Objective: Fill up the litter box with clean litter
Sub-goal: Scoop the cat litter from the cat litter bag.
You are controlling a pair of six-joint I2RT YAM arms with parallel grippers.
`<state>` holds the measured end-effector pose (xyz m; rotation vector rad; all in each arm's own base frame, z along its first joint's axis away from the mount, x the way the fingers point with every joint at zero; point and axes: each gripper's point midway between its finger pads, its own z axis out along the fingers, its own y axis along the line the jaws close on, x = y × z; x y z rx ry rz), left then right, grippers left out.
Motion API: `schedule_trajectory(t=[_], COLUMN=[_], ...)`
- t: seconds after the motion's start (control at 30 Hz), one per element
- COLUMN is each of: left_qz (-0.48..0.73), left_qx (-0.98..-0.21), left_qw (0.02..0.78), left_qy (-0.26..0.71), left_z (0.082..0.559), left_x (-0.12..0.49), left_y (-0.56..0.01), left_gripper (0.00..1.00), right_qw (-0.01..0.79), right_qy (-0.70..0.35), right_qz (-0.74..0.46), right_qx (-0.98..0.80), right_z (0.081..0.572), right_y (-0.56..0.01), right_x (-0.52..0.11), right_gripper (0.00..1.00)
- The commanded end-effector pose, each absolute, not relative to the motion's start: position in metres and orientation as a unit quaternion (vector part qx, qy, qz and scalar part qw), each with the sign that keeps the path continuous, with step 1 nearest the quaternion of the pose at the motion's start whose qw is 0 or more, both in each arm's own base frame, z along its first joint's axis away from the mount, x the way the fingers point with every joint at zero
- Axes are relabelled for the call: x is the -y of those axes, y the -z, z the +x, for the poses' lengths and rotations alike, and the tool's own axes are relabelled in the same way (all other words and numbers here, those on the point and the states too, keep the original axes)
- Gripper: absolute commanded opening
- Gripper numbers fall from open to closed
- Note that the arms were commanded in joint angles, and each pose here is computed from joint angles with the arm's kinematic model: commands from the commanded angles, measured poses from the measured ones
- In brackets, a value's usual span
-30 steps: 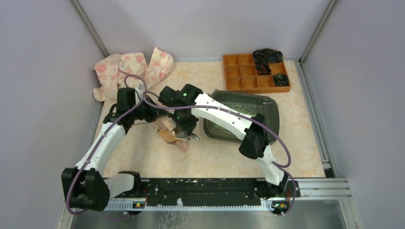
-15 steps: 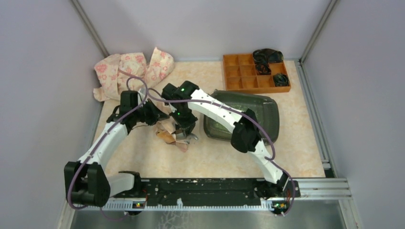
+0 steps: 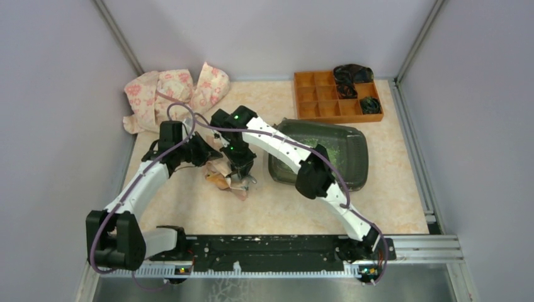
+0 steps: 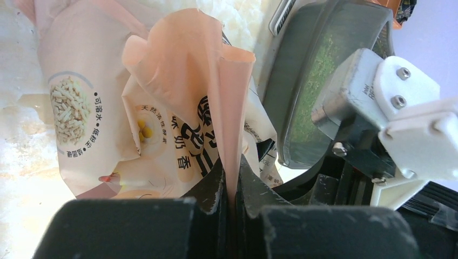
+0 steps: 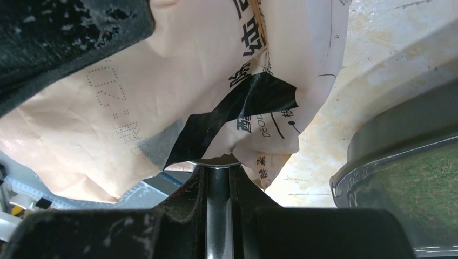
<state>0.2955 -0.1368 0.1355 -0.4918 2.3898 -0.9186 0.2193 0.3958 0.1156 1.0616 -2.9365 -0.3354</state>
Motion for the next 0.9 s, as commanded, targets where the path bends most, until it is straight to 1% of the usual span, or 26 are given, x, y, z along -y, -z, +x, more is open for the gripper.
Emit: schedule_trajectory(t=[0.0,0.3,0.43,0.63,0.87], left_qz=[-0.173,-0.168,-0.167,-0.164,-0.155], left_qx=[-0.893,-0.894,-0.896,-0.894,-0.891], left_qw=[0.266,0.26,0.257,0.274,0.288], left_qy=[0.32,0.324,0.323,0.315,0.316], left_z=[0.297,0.295,0.295,0.309,0.32], left_x=[0.132,0.134,0.135,0.131,0.132], left_y=[-0.129,-0.125,-0.125,-0.137,-0.157], left_gripper=[0.03,0.03,0.03,0.03,0.03], right_qw=[0.005,0.013,0.003,-0.063,-0.173], right_qy=[0.097,0.107,0.122,0.144,0.128], right_qz=[0.338,0.32,0.31,0.282,0.24], right_qx=[0.936,0.941,0.943,0.947,0.947], right_z=[0.23,0.248,0.257,0.283,0.321], right_y=[-0.09,-0.059,-0.046,-0.044,-0.043], right_x=[-0.403,-0.41,-0.421,-0.444,-0.454], right_gripper=[0.0,0.0,0.0,0.0,0.0])
